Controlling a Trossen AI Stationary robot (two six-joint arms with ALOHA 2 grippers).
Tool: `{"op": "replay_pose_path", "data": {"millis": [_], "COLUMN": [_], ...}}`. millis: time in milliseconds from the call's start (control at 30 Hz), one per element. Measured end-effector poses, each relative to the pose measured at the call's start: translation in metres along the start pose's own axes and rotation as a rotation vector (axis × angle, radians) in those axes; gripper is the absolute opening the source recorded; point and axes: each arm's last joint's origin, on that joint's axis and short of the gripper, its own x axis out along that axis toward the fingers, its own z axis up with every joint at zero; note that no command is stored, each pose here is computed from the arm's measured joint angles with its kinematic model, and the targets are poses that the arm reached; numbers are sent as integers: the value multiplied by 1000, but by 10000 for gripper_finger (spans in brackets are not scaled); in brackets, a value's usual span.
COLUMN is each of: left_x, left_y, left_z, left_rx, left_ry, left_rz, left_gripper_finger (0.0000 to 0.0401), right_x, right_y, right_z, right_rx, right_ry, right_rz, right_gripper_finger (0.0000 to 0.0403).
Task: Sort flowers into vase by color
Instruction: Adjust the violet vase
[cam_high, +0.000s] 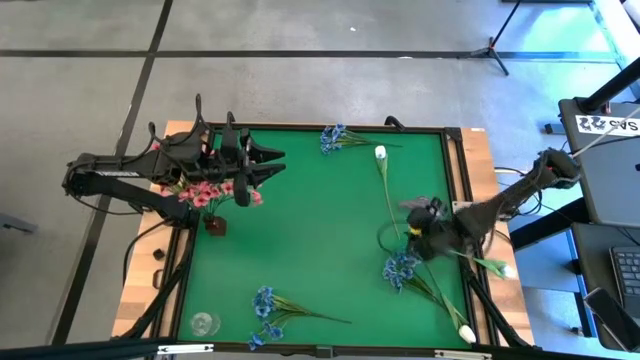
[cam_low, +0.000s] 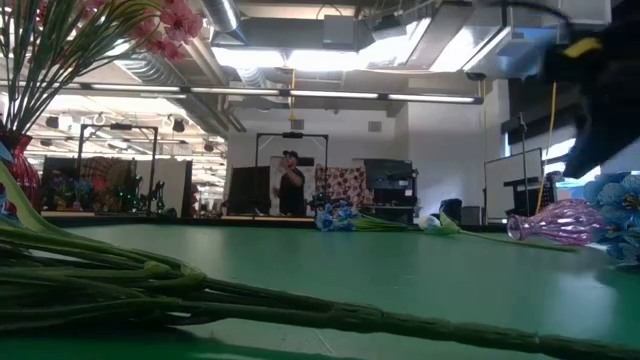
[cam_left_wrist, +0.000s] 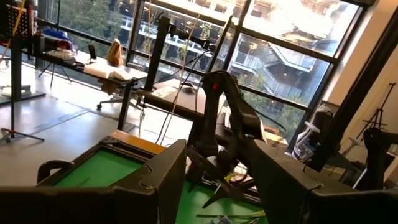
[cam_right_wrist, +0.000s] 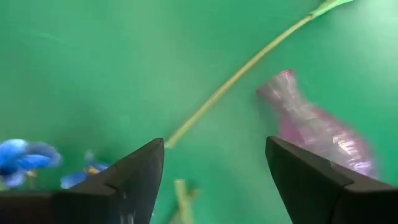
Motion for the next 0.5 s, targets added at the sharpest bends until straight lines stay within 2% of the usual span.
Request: {"op": "replay_pose_path", "data": {"millis": [100, 267, 400, 500], "left_x": [0, 0, -1, -1], "left_y": [0, -2, -6, -9], "left_z": [0, -1, -3, -5], "left_rx": [20, 29, 29, 30], "left_ry": [1, 8, 16, 27], "left_rz": [0, -6, -25, -41], "left_gripper_finger": [174, 174, 174, 174], "right_x": [7, 30, 48, 60], "right_y": [-14, -47, -66, -72], "right_z": [25, 48, 62, 69], "right_rx": [-86, -217, -172, -197], "right_ry": [81, 189, 242, 249], "right_rz": [38, 70, 165, 167], "right_gripper_finger": [280, 280, 280, 280]}}
